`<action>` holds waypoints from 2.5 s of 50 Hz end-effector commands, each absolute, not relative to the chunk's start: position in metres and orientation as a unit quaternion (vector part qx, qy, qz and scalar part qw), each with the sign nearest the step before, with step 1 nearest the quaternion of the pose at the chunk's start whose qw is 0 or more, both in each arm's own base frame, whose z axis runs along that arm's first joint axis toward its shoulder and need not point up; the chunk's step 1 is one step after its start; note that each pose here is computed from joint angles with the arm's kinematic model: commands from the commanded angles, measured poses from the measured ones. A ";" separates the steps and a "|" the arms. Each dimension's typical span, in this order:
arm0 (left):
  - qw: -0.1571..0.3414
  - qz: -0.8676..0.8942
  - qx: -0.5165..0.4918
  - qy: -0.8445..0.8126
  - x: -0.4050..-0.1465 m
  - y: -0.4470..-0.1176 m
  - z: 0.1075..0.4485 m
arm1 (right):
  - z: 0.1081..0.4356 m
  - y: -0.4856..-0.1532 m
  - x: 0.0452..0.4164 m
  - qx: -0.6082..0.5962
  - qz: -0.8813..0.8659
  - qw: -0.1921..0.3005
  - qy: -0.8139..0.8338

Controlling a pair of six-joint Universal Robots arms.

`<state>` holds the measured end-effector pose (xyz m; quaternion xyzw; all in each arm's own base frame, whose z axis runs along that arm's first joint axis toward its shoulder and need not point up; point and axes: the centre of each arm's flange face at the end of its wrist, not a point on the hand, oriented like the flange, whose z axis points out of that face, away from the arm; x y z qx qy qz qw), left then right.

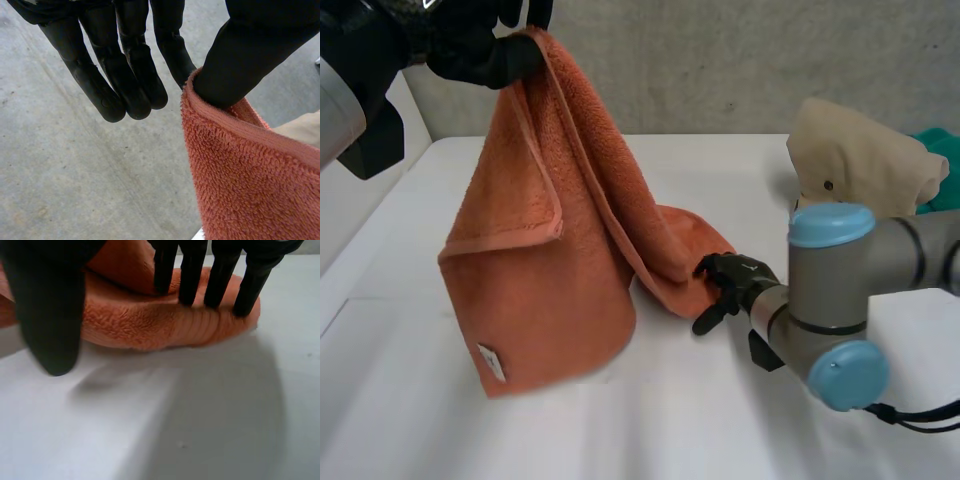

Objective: Fold the laundry.

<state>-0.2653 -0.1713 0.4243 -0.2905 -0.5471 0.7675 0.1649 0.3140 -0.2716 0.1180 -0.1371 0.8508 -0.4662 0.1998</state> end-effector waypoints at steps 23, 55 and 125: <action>0.055 0.567 -0.331 -0.752 -0.211 -0.293 0.252 | 0.267 -0.261 0.205 -0.512 -0.407 -0.009 0.757; -0.017 0.771 -0.207 -0.601 -0.225 -0.337 0.331 | 0.350 -0.378 0.225 -0.214 -0.823 0.027 0.525; 0.011 0.534 -0.341 -0.774 -0.200 -0.335 0.155 | 0.168 -0.316 0.173 -0.279 -0.557 0.041 0.781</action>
